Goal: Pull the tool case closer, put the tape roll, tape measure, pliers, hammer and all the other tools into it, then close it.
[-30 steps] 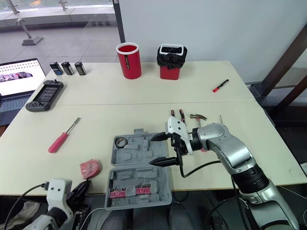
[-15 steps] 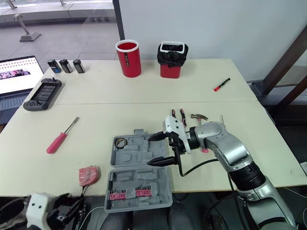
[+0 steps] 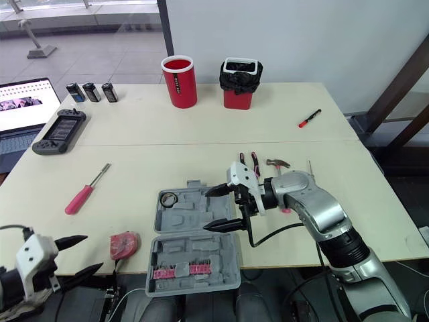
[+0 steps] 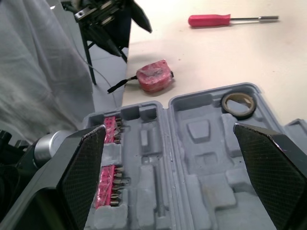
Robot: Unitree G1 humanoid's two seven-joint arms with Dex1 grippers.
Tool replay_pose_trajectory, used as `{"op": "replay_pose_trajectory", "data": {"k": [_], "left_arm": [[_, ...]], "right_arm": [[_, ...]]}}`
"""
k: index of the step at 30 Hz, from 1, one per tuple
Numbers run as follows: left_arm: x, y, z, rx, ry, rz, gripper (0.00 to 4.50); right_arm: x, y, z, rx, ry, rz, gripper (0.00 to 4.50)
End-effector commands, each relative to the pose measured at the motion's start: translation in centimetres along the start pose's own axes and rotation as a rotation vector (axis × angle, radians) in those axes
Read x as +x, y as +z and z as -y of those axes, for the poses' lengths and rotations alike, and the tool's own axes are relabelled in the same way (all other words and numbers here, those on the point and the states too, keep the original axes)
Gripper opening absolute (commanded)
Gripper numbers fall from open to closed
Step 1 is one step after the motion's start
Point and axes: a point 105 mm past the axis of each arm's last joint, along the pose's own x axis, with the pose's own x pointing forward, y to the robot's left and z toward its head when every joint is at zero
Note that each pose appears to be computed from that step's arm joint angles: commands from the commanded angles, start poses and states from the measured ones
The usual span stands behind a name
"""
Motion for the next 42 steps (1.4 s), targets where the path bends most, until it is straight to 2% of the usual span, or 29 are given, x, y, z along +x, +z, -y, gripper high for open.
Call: {"op": "replay_pose_trajectory", "data": {"k": [1,5,11,18,25,28,36,42], "left_arm": [[0.9,-0.4,0.2,0.033,-0.11,-0.024,4.43],[2.3,-0.8,-0.1,0.085,-0.187,-0.041,4.43],[4.6,-1.0,-1.8,0.131,-0.186,-0.024,4.43],[6.0,-1.6,-0.8,0.178,-0.28,-0.04,4.43],[6.3,2.2,-0.8,0.207,-0.268,0.053,4.43],[6.1,3.1,-0.6,0.206,-0.276,0.053,4.43],[5.5,3.0,-0.9,0.182,-0.263,0.02,4.43],[5.2,1.0,-1.3,0.171,-0.245,-0.033,4.43]], "right_arm": [[-0.3,1.1,-0.4,-0.04,-0.026,0.037,4.5],[-0.3,1.0,-0.5,-0.037,-0.056,0.042,4.5],[-0.5,1.2,-0.4,-0.037,-0.09,0.045,4.5],[-0.8,1.4,0.1,-0.046,-0.116,0.032,4.5],[-1.2,1.3,0.4,-0.05,-0.132,0.015,4.5],[-1.0,1.4,0.5,-0.051,-0.128,0.016,4.5],[-0.9,1.3,0.5,-0.054,-0.124,0.018,4.5],[-0.9,1.3,0.6,-0.059,-0.124,0.012,4.5]]}}
